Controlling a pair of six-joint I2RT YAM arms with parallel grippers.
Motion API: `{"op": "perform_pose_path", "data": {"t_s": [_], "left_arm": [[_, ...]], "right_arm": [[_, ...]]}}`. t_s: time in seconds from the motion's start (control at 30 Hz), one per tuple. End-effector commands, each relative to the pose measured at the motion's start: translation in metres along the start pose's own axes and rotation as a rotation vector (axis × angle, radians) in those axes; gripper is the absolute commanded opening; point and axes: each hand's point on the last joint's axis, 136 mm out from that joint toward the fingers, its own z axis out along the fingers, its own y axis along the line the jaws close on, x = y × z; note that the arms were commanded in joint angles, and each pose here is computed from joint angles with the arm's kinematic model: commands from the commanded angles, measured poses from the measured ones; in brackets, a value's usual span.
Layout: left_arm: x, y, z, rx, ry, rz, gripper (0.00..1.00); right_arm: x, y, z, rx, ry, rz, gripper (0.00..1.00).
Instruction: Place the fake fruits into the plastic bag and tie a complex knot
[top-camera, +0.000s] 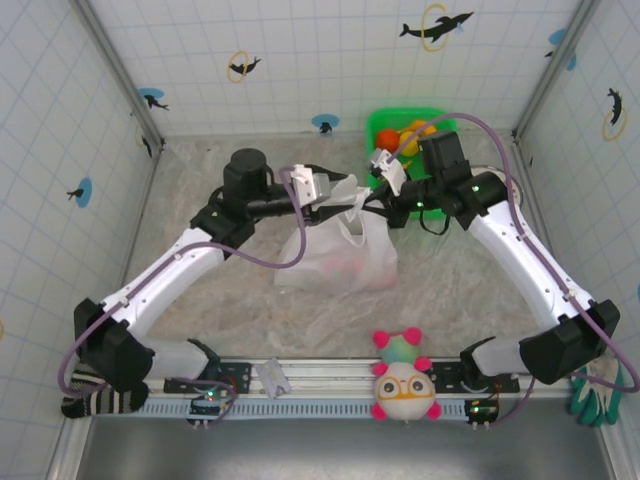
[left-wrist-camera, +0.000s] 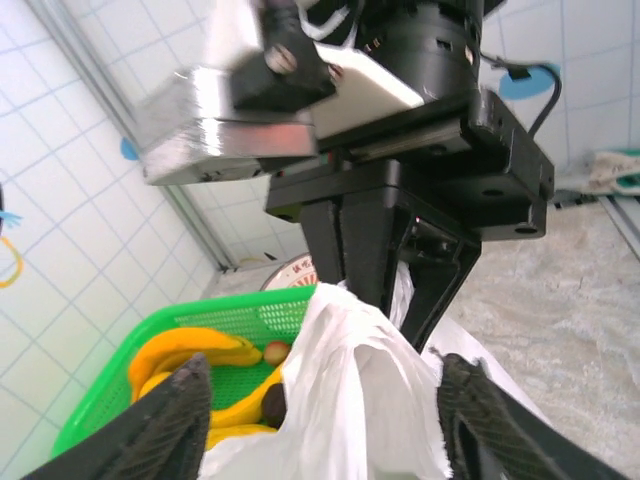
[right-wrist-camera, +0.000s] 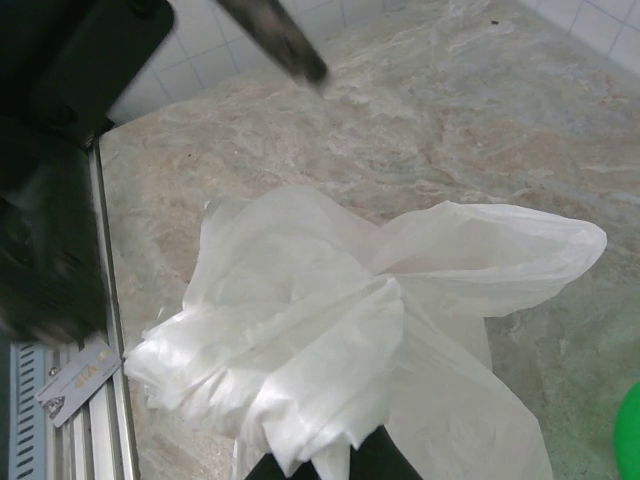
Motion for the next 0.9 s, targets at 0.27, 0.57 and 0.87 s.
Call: {"op": "perform_pose_path", "data": {"t_s": [0.27, 0.57, 0.87], "left_arm": [[0.005, -0.022, 0.01, 0.187, -0.038, -0.158, 0.78], [0.013, -0.005, 0.026, 0.155, -0.012, -0.18, 0.77], [0.011, -0.011, 0.026, 0.201, -0.027, -0.191, 0.76]], "right_arm": [[-0.003, -0.003, 0.001, 0.02, -0.014, -0.031, 0.0], [-0.001, 0.005, -0.002, 0.005, -0.015, -0.094, 0.0], [0.005, 0.007, -0.005, 0.021, -0.01, -0.183, 0.0]]}}
